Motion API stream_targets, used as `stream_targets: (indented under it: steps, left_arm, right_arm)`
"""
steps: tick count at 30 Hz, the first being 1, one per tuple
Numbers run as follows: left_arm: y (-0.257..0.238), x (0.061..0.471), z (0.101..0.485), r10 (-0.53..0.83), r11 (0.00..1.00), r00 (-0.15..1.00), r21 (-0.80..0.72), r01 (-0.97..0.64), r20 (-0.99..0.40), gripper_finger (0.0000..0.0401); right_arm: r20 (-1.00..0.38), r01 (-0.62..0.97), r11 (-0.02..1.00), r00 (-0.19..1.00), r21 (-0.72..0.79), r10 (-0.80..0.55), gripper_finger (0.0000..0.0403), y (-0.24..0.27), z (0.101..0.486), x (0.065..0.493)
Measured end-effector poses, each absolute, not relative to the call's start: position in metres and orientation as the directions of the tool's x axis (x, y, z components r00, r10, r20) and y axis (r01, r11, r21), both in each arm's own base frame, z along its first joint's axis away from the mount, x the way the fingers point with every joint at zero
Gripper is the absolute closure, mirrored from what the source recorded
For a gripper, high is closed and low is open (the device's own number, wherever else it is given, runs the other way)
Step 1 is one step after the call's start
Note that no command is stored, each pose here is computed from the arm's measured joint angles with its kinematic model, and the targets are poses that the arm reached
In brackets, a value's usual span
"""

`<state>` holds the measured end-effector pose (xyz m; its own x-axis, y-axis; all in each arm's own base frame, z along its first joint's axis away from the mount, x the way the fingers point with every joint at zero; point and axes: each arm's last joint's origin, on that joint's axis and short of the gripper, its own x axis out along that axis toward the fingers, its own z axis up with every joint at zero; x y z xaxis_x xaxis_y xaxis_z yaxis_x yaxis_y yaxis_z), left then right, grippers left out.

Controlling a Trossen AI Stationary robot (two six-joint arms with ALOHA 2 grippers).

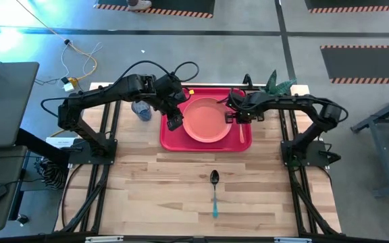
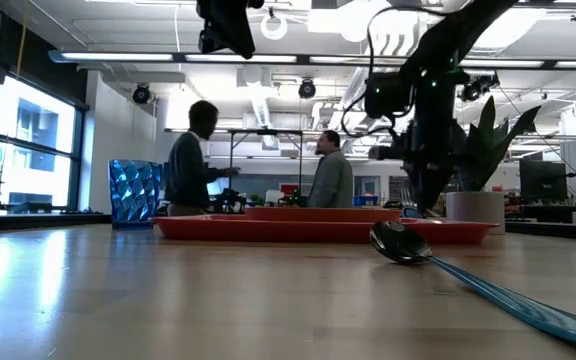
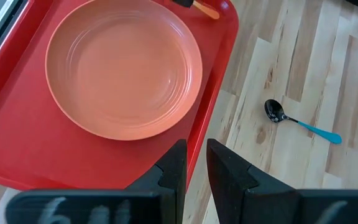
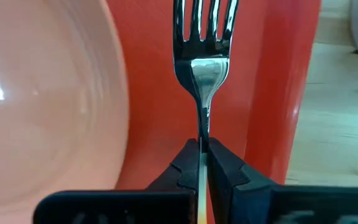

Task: Pick and place plate/cup/fork/spoon on tray
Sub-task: Put the orange fork to the right of the orange plate on the red tray

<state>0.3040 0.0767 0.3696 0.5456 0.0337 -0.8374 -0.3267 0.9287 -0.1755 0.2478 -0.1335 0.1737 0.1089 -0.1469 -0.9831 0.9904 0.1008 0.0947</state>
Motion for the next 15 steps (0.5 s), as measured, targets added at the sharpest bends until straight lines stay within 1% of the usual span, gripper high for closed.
stream_targets:
  steps: [6,15]
  left_arm:
    - [0.077,0.304,0.369,0.038,0.928,0.542,-0.171,-0.329,-0.839,0.0350]
    - [0.077,0.304,0.369,0.040,0.931,0.541,-0.165,-0.325,-0.840,0.0350]
  right_arm:
    - [-0.991,0.993,0.092,0.082,0.072,-0.105,0.0402,-0.143,0.162,0.246]
    - [-0.991,0.996,0.059,0.078,0.072,-0.110,0.0402,-0.157,0.162,0.238]
